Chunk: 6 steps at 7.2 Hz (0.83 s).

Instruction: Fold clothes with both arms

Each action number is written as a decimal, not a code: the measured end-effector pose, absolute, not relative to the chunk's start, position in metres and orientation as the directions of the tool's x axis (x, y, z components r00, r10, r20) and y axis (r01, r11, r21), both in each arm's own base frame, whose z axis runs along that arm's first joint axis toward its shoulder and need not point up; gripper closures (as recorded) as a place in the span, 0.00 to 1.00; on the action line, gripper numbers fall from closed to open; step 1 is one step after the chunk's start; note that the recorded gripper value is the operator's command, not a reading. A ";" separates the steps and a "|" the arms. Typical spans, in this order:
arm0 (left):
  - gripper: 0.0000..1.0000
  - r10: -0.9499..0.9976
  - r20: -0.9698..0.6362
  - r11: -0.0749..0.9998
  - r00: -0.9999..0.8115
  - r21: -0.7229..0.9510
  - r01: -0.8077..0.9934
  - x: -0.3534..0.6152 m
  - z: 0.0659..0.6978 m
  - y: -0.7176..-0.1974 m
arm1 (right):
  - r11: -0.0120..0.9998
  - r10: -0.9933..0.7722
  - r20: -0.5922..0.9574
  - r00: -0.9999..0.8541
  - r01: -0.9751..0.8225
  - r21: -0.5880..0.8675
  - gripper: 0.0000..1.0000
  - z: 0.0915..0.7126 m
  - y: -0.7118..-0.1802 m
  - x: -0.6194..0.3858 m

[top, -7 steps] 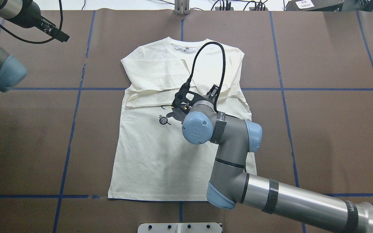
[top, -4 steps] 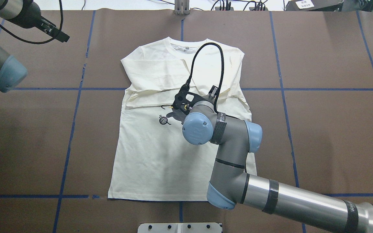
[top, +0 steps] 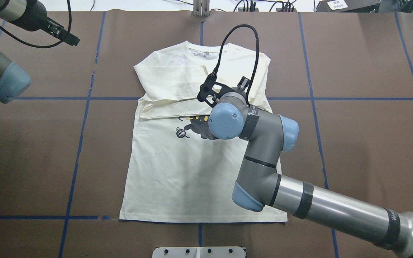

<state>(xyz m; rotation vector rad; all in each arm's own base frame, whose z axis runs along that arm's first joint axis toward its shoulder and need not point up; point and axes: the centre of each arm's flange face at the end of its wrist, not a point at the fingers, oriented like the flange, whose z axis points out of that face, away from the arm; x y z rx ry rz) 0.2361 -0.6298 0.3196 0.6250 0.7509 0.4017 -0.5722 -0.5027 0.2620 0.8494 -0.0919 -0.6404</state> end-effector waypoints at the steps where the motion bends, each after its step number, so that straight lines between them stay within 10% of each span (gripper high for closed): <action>1: 0.00 0.541 -0.509 0.751 0.669 0.651 -0.112 0.236 0.318 -0.629 | 0.497 -0.551 -0.175 0.816 0.490 0.716 1.00 0.263 -0.524 -0.553; 5: 0.00 0.539 -0.513 0.750 0.668 0.654 -0.102 0.236 0.313 -0.626 | 0.533 -0.528 -0.187 0.828 0.495 0.686 1.00 0.278 -0.570 -0.527; 6: 0.00 0.538 -0.514 0.750 0.668 0.653 -0.101 0.235 0.313 -0.626 | 0.539 -0.521 -0.189 0.833 0.492 0.684 0.55 0.287 -0.581 -0.529</action>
